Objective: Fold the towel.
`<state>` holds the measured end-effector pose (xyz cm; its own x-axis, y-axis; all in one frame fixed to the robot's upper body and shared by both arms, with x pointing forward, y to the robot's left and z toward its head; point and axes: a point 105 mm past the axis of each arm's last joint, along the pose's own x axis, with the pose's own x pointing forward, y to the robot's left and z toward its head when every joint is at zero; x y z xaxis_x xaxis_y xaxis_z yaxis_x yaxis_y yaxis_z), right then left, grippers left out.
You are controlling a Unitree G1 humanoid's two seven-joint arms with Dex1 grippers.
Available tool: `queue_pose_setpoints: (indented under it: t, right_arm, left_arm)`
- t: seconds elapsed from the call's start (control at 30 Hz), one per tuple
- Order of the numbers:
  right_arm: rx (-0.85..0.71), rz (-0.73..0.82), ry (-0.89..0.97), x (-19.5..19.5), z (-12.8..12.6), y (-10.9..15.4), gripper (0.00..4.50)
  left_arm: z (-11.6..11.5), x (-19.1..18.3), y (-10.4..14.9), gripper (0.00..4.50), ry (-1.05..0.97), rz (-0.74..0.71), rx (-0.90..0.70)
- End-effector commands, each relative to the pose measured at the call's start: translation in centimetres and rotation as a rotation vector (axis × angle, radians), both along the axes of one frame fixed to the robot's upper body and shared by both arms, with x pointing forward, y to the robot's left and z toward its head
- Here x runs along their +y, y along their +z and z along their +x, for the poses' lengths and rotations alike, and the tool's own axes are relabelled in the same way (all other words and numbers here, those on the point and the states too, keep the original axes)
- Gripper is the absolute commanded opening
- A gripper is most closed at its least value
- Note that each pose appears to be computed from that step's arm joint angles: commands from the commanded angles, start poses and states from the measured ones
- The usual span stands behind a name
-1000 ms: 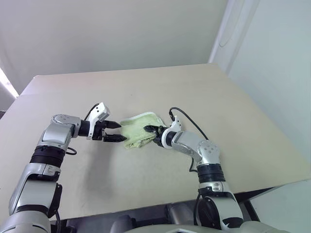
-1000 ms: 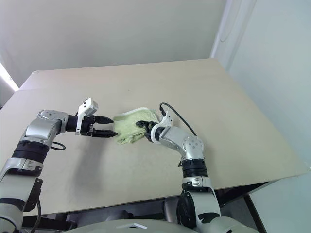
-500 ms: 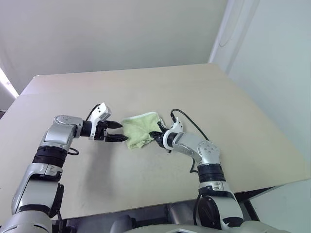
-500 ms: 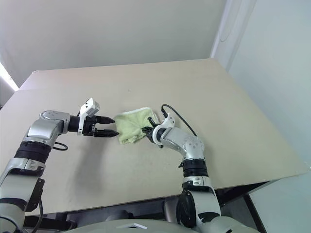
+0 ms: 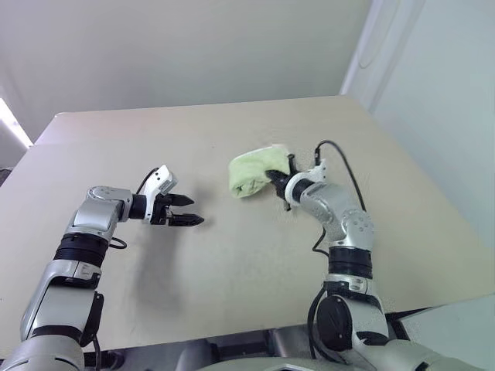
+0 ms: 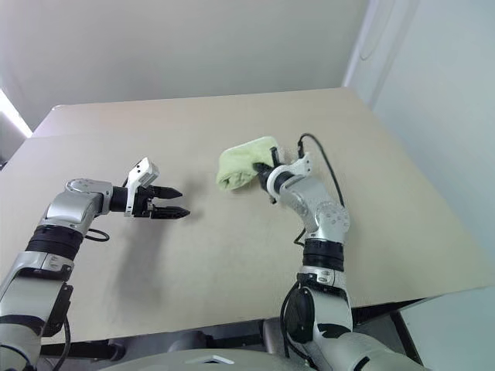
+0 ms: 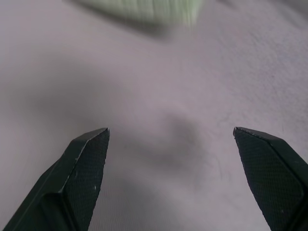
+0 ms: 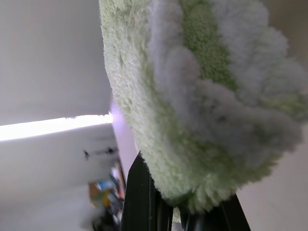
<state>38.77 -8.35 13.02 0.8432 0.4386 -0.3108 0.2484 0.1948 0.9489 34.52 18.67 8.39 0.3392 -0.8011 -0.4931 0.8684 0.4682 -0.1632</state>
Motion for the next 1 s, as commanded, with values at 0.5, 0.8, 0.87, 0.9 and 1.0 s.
queue_pose_setpoints:
  t: [0.5,0.8,0.87,0.9,1.0]
  right_arm:
    - [0.090,-0.145,-0.545,-19.8,-0.6,-2.3,0.02]
    - [0.322,-0.332,-0.547,-19.7,-2.5,-8.4,0.02]
    - [0.316,-0.382,-0.565,-20.3,-2.4,-8.3,0.02]
    - [0.309,-0.399,-0.570,-20.5,-2.4,-8.2,0.02]
    - [0.287,-0.388,-0.588,-20.9,-2.1,-7.8,0.27]
  left_arm:
    - [1.3,-1.1,1.2,4.38,-0.025,-0.016,-0.042]
    - [1.7,-1.0,1.5,4.38,-0.021,-0.012,-0.062]
    - [1.5,-0.9,1.3,4.38,-0.025,-0.001,-0.066]
    - [1.5,-0.9,1.2,4.38,-0.025,0.001,-0.067]
    - [1.4,-0.8,1.2,4.38,-0.023,0.004,-0.068]
